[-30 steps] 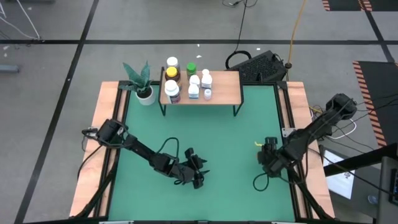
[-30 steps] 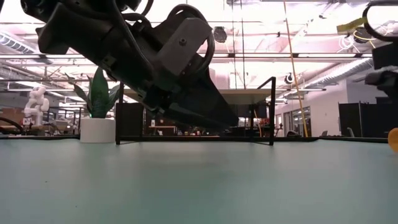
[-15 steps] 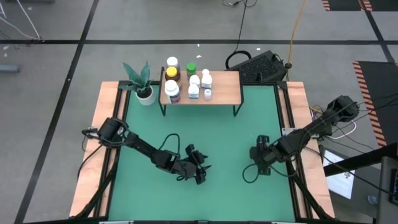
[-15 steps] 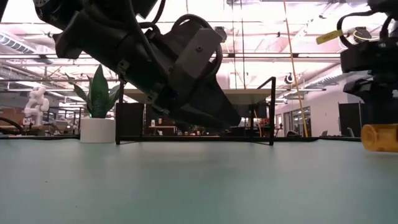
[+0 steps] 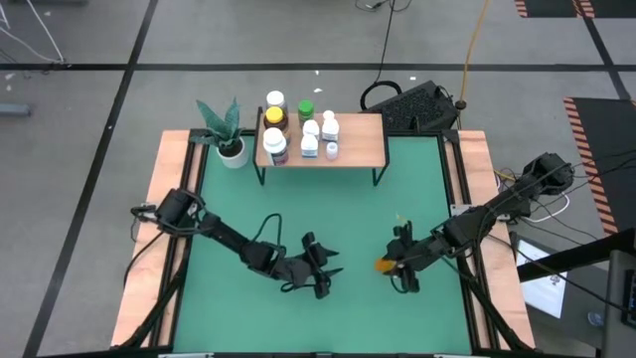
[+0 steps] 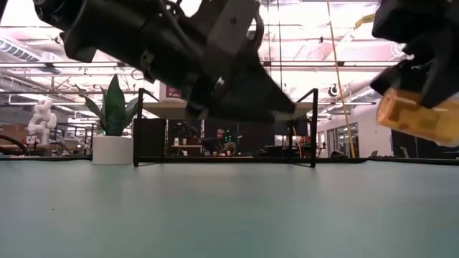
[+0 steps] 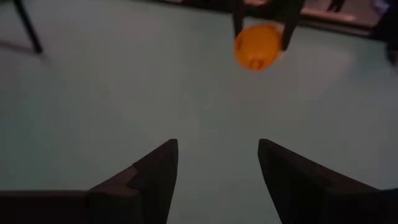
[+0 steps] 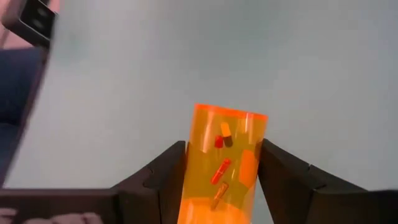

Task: Pick and place medicine bottles onto shelf by color
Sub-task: Put the orange pill bottle on the shelf

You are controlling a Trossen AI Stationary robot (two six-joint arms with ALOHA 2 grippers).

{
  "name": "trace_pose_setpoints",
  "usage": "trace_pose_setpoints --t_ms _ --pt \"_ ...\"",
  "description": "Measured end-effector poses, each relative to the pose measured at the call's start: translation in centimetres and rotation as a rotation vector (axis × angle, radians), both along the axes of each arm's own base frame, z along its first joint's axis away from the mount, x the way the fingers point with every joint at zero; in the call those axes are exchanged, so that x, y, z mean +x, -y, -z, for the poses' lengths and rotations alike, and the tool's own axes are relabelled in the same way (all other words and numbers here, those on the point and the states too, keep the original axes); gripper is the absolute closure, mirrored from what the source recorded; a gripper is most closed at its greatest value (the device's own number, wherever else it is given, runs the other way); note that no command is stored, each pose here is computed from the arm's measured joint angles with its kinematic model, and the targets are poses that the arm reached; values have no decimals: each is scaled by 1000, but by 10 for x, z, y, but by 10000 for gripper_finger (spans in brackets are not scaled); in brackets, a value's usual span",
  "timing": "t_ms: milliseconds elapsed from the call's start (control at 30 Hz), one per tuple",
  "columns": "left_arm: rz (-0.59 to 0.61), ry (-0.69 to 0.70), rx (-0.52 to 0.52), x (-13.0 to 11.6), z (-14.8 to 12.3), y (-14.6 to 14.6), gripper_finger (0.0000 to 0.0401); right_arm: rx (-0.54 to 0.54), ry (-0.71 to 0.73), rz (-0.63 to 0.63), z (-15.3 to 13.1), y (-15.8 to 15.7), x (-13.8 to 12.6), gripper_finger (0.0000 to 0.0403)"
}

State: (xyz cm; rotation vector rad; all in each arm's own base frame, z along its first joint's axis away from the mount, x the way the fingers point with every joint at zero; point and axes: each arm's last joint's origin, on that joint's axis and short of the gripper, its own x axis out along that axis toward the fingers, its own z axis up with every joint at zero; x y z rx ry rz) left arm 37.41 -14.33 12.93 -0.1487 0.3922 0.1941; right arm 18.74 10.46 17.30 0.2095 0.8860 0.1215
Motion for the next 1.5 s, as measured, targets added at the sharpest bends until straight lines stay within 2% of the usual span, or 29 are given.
trace_pose_setpoints --t_ms 333,433,633,867,1033,1133,1300,1500 --pt "158 146 155 -2 -17 23 176 47 59 11 -5 -3 4 233" --pt "209 209 249 -3 -26 33 176 69 73 23 -6 -3 6 233" --pt "170 204 372 6 -38 33 170 181 103 -6 -11 -4 13 233" --pt "157 130 355 18 -43 26 114 222 90 -13 -5 -3 21 233" --pt "170 140 338 25 -48 19 78 190 76 -24 4 -2 27 233" --pt "205 147 321 29 -49 11 76 195 102 -27 6 -3 32 233" --pt "222 181 257 37 -40 4 96 195 133 -42 7 -5 36 233" --pt "289 181 340 47 -30 18 106 204 135 -31 6 -4 36 233"
